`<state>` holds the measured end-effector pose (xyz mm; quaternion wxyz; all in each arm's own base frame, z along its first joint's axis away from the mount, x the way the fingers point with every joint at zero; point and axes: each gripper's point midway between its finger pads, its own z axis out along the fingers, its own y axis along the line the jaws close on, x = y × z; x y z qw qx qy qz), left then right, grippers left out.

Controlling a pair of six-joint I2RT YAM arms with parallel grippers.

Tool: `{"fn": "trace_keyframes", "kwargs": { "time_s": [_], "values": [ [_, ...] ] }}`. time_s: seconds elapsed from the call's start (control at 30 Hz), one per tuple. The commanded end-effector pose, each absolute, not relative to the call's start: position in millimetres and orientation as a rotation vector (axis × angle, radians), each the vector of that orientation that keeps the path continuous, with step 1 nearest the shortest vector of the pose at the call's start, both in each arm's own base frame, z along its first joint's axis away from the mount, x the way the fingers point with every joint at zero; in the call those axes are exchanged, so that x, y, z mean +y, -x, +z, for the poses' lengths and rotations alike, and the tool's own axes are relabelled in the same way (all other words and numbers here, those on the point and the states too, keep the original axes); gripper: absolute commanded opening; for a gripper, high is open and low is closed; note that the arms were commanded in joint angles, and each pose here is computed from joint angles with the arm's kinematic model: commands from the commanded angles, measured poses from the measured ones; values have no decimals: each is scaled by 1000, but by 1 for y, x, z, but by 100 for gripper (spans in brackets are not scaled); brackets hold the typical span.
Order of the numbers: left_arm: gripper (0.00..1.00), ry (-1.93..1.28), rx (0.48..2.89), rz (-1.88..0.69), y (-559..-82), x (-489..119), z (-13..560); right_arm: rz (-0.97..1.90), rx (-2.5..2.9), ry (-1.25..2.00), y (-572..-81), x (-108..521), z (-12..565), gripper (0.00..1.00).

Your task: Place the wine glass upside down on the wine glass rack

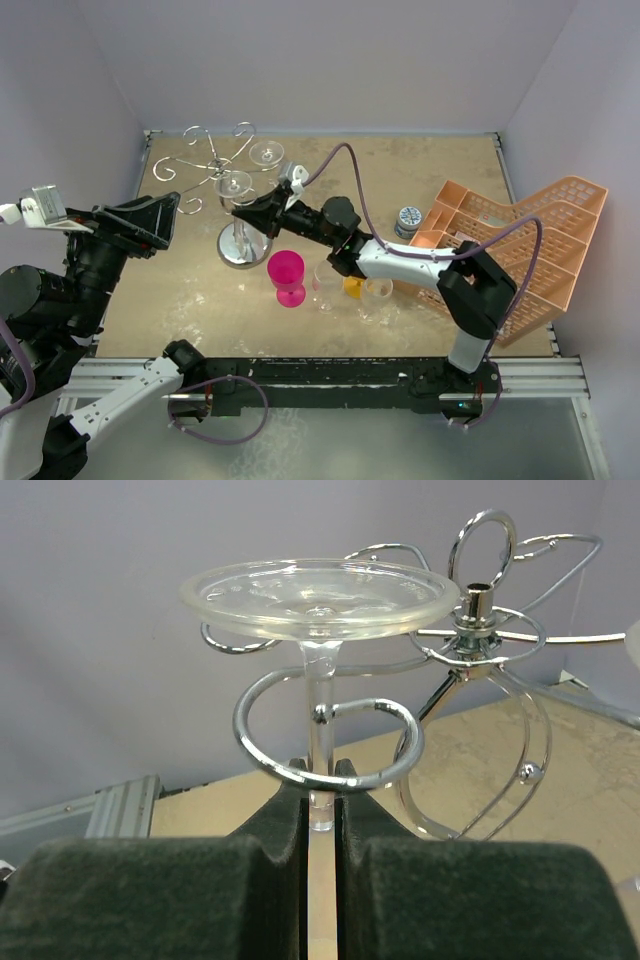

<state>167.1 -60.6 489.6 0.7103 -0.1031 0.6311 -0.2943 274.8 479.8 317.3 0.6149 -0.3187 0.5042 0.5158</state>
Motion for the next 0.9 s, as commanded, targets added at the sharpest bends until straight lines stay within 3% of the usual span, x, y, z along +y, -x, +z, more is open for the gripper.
{"fn": "trace_keyframes", "kwargs": {
  "time_s": [0.0,0.43,0.87],
  "values": [
    [65,254,1366,-669,-167,-58,497,1232,980,687,-251,458,377,0],
    [65,255,1363,-675,-167,-59,498,1228,979,649,-249,450,379,0],
    [65,256,1363,-671,-166,-57,499,1124,1093,526,-285,450,359,0]
  ]
}}
